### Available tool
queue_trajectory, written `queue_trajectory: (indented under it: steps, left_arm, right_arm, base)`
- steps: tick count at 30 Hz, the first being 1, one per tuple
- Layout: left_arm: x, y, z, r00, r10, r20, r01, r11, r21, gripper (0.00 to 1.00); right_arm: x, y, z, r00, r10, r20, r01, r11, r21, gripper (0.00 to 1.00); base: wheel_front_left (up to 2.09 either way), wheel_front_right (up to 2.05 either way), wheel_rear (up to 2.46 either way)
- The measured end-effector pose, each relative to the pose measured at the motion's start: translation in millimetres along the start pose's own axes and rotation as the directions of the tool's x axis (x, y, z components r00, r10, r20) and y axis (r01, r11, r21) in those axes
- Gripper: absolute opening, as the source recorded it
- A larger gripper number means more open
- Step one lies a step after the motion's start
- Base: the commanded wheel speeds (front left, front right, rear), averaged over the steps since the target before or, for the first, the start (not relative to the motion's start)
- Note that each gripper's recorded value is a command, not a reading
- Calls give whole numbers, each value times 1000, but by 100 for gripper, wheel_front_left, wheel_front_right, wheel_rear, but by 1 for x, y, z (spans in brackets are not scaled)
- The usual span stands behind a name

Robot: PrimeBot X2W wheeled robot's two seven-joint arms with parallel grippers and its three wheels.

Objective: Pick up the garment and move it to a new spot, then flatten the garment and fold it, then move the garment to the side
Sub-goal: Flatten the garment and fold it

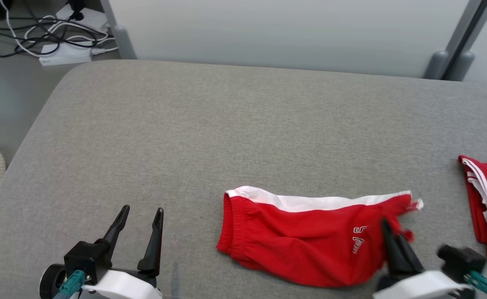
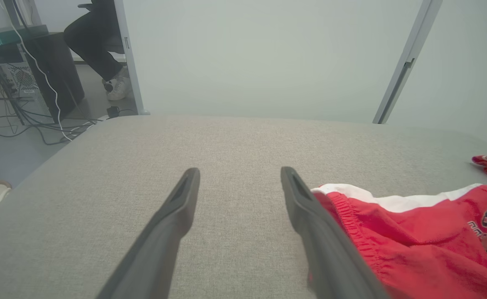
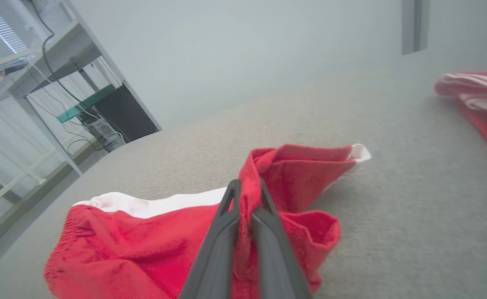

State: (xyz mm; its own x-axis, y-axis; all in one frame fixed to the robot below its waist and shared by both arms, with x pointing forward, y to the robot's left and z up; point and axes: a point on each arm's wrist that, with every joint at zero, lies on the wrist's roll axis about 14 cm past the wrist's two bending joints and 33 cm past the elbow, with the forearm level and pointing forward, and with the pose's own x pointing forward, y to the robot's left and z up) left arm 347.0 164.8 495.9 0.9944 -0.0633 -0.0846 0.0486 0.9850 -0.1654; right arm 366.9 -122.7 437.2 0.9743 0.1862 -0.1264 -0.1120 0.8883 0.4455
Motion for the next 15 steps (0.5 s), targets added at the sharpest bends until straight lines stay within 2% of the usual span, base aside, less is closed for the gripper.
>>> queue_trajectory:
  steps: [4, 6, 10, 15]
  left_arm:
    - [-3, 5, 2, 1000, 16, 9, -16, 1000, 3, 100]
    - [-4, 7, 4, 1000, 25, 18, -25, 1000, 2, 100]
    - [-5, 7, 9, 999, 36, 38, -35, 999, -19, 100]
    - [-9, 12, 10, 997, 58, 45, -57, 998, -22, 100]
  right_arm:
    - [22, 80, 22, 968, 243, 64, -241, 970, -35, 0]
    - [24, 109, 18, 944, 327, 39, -326, 945, -36, 0]
    - [21, 156, -6, 885, 463, -51, -464, 886, -19, 0]
    - [20, 190, -38, 816, 556, -154, -560, 828, 23, 0]
  base:
    - [0, 0, 0]
    - [0, 0, 0]
    - [0, 0, 0]
    - [0, 0, 0]
